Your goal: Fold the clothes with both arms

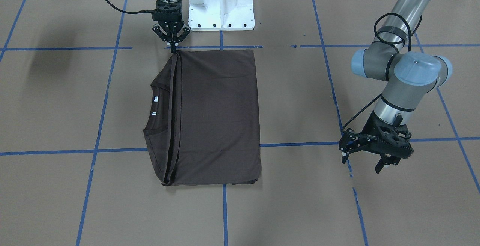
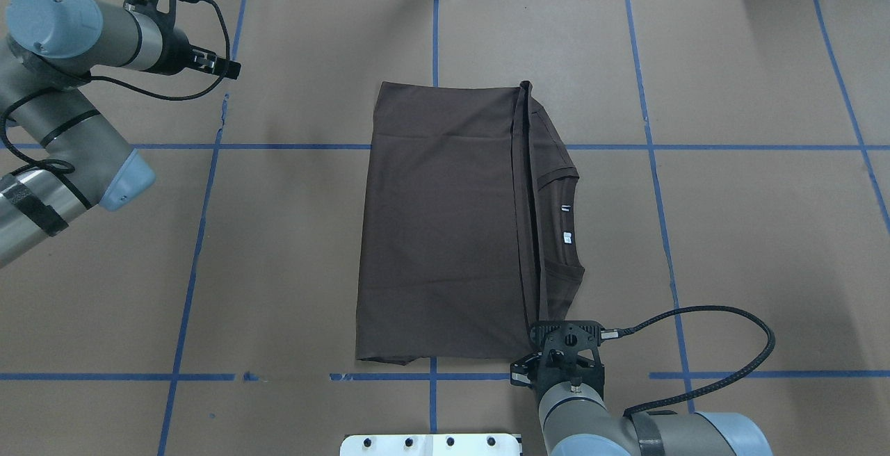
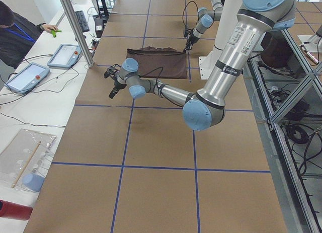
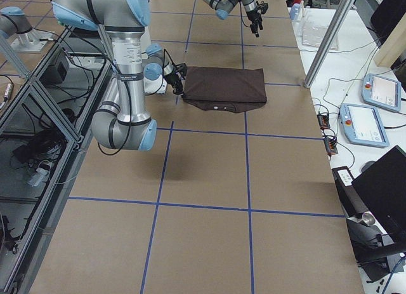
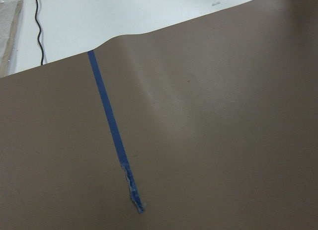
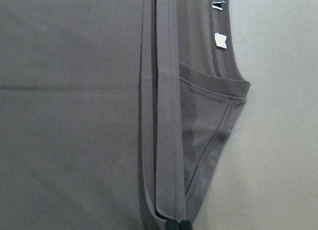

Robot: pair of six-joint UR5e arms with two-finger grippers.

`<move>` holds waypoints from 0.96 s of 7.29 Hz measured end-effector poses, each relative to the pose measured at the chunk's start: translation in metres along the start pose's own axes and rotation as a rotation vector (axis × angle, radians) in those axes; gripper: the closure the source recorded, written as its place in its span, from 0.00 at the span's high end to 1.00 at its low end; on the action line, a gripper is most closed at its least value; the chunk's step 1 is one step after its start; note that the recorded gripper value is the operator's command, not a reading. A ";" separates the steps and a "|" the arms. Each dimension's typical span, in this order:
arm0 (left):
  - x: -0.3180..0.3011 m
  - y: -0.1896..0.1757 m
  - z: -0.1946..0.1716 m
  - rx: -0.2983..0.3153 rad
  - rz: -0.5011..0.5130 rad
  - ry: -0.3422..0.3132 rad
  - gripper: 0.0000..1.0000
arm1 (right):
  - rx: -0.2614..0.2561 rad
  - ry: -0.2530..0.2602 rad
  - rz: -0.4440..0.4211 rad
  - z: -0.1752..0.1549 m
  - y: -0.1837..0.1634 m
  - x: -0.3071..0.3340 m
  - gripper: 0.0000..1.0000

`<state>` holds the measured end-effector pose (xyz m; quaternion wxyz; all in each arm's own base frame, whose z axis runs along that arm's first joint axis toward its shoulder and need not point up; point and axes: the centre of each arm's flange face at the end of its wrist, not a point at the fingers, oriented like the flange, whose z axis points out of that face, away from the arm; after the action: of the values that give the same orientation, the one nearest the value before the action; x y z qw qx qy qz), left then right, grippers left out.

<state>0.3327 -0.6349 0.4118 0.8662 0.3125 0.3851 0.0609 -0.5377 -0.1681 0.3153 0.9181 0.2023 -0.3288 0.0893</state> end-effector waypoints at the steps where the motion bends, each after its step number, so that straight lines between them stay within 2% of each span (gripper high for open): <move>1: 0.000 0.000 0.000 -0.001 0.000 0.000 1.00 | -0.001 0.002 0.011 0.001 0.002 0.002 0.75; 2: 0.000 0.001 0.001 -0.001 0.000 -0.001 1.00 | -0.001 0.005 0.014 0.001 0.003 0.004 1.00; 5: 0.000 0.001 0.001 -0.002 0.000 0.000 1.00 | -0.020 -0.040 0.008 -0.022 -0.015 0.003 1.00; 7: 0.000 0.001 0.001 -0.002 0.000 0.000 1.00 | -0.047 -0.049 -0.093 -0.025 -0.041 0.005 1.00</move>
<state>0.3336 -0.6347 0.4127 0.8666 0.3116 0.3850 0.0614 -0.5071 -0.1943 0.2876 0.9176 0.1977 -0.3433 0.0336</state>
